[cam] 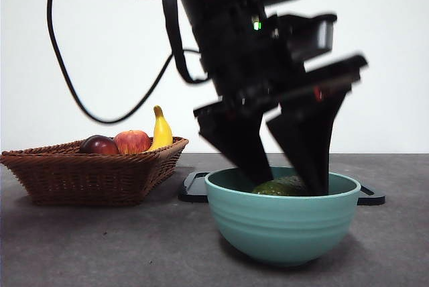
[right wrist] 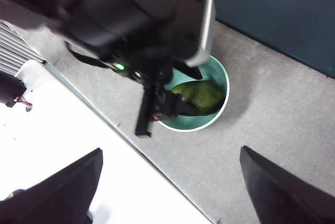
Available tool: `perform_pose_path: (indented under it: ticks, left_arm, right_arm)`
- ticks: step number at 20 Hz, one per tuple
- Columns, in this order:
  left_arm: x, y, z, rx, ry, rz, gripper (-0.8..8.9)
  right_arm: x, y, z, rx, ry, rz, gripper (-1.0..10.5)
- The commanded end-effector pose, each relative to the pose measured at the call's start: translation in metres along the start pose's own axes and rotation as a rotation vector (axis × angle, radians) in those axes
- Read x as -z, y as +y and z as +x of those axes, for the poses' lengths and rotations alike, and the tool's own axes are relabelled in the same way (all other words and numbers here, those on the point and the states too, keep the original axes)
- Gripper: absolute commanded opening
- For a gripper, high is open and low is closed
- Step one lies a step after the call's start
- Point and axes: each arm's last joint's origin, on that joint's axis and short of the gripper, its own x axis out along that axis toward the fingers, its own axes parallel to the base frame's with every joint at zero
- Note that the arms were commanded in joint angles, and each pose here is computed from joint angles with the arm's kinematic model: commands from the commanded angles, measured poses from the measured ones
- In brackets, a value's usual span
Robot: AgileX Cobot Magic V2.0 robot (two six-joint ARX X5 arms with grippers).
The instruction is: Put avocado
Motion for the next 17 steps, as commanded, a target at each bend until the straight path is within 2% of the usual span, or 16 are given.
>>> perform_pose_path:
  ticks: [1,5,8,11,15,17]
  left_arm:
    - [-0.017,0.000,-0.034,-0.032,-0.114,0.014,3.12]
    - [-0.016,0.017,-0.092,-0.076,-0.265,-0.037,3.11]
    - [-0.004,0.037,-0.147,-0.125,-0.383,-0.116,3.11]
    - [0.022,0.055,-0.199,-0.187,-0.461,-0.203,3.10]
    - [0.061,0.063,-0.244,-0.254,-0.516,-0.279,3.10]
    - [0.082,0.061,-0.252,-0.214,-0.522,-0.291,3.10]
  right_arm:
    - [-0.004,0.002,-0.003,-0.001,-0.017,-0.010,4.2]
    - [-0.004,0.002,-0.003,-0.001,-0.018,-0.011,4.2]
    - [-0.004,0.002,-0.003,0.001,-0.018,-0.011,4.2]
    - [-0.004,0.001,-0.003,0.039,-0.019,-0.010,4.2]
    - [-0.004,0.001,-0.003,0.045,-0.020,-0.011,4.2]
    - [-0.004,0.001,-0.003,0.045,-0.022,-0.012,4.2]
